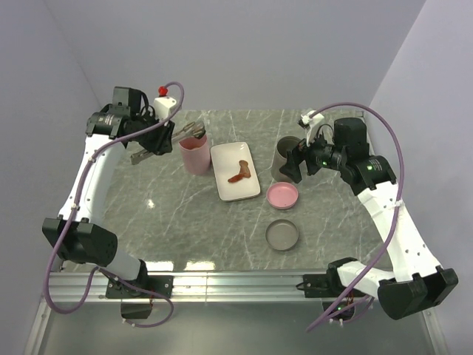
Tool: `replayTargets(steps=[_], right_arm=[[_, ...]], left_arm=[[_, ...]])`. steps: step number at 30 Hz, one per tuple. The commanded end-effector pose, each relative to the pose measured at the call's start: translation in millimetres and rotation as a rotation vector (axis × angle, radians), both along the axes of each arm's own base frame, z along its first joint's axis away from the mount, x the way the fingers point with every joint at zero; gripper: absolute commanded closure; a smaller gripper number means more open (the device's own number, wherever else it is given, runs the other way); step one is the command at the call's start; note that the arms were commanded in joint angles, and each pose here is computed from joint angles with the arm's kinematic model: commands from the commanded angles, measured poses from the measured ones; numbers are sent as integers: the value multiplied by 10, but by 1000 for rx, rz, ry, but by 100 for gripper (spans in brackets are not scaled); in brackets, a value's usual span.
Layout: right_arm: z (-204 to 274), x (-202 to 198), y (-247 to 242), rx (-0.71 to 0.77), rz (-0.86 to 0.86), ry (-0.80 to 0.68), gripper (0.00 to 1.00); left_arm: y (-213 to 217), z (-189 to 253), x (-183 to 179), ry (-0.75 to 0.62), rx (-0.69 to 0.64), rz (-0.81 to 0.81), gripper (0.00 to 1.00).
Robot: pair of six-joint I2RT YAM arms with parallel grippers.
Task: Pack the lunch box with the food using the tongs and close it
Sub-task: Place the fake food in the packing box.
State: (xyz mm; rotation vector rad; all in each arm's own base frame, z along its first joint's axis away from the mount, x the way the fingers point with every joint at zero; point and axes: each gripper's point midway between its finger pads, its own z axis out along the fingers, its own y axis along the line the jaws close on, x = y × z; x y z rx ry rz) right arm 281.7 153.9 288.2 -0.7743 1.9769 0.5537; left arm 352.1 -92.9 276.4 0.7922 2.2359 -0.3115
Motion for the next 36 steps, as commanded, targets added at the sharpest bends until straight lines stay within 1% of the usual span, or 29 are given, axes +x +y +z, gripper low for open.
replayTargets(steps=[1, 5, 10, 11, 15, 18, 24, 27, 31, 34, 36], right_arm=[[188, 17, 11, 29, 2, -24, 0], [162, -3, 19, 29, 14, -7, 0], [152, -19, 23, 28, 28, -2, 0], [157, -23, 25, 29, 29, -3, 0], [148, -16, 20, 30, 27, -2, 0], [148, -6, 14, 28, 25, -2, 0], [140, 0, 9, 25, 27, 1, 0], [138, -3, 10, 26, 30, 3, 0], [149, 18, 9, 26, 24, 0, 0], [154, 32, 11, 28, 22, 10, 0], [165, 44, 14, 33, 19, 14, 0]], left_arm=[[-50, 108, -37, -58, -18, -40, 68], [11, -2, 41, -51, -1, -6, 71], [52, -58, 115, -47, 12, 9, 70], [73, -63, 134, -49, 21, 19, 67], [111, -111, 181, -36, 44, 32, 64], [139, -105, 213, -44, 56, 46, 60], [154, -64, 210, -57, 69, 36, 46], [142, -25, 192, -61, 66, 26, 42], [112, 39, 184, -67, 56, 6, 43], [26, 120, 123, -74, 43, -50, 46], [-88, 156, 42, -85, 46, -121, 47]])
